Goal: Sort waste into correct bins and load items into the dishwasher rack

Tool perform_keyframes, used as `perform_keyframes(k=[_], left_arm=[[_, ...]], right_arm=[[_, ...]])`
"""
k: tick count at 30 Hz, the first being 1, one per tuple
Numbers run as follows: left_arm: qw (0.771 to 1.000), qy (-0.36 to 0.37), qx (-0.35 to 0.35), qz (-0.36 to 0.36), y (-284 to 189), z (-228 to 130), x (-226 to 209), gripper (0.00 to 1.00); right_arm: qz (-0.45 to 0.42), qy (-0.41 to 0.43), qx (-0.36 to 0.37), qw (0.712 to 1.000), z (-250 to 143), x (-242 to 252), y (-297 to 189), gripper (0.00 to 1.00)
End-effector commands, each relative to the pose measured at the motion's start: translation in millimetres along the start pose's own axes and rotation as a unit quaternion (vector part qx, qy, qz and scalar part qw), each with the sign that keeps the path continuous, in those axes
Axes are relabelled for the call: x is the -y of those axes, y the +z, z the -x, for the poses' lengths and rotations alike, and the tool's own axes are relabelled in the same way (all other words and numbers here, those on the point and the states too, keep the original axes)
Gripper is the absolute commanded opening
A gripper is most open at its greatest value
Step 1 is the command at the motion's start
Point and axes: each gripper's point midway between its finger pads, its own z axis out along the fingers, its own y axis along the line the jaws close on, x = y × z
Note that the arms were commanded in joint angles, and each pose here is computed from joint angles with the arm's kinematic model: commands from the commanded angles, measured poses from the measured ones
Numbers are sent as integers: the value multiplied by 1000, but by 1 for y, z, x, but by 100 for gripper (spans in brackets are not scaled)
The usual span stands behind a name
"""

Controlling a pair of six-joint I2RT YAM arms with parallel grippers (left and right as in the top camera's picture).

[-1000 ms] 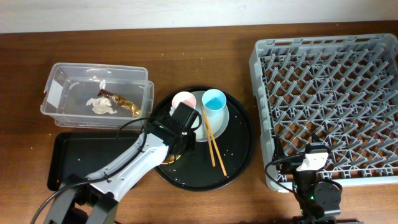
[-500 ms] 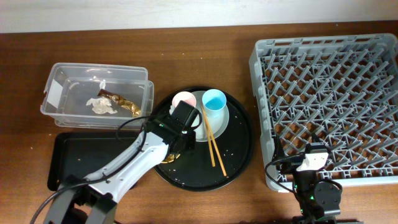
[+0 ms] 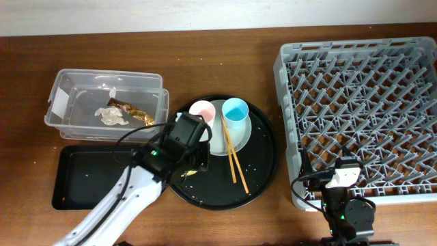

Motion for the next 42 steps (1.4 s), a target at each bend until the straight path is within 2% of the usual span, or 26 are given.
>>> perform_keyframes(k=[1, 12, 19, 25, 27, 29, 31, 42], left_arm=[[1000, 0, 22, -17, -14, 10, 6, 1], [1000, 0, 9, 11, -6, 3, -4, 1], [998, 12, -57, 40, 38, -17, -6, 1], [995, 13, -82, 52, 57, -25, -8, 1], [995, 13, -81, 51, 57, -25, -8, 4], [995, 13, -81, 48, 58, -25, -7, 19], [995, 13, -82, 48, 58, -25, -7, 24], [993, 13, -101, 53, 81, -31, -8, 25]], right_arm=[[-3, -2, -3, 1000, -3, 1, 0, 98], [-3, -2, -3, 1000, -3, 1, 0, 98], [-3, -2, -3, 1000, -3, 1, 0, 98], [-3, -2, -3, 1000, -3, 1, 0, 98], [-3, -2, -3, 1000, -3, 1, 0, 98], [-3, -2, -3, 1000, -3, 1, 0, 98], [-3, -2, -3, 1000, -3, 1, 0, 98], [-3, -2, -3, 1000, -3, 1, 0, 98]])
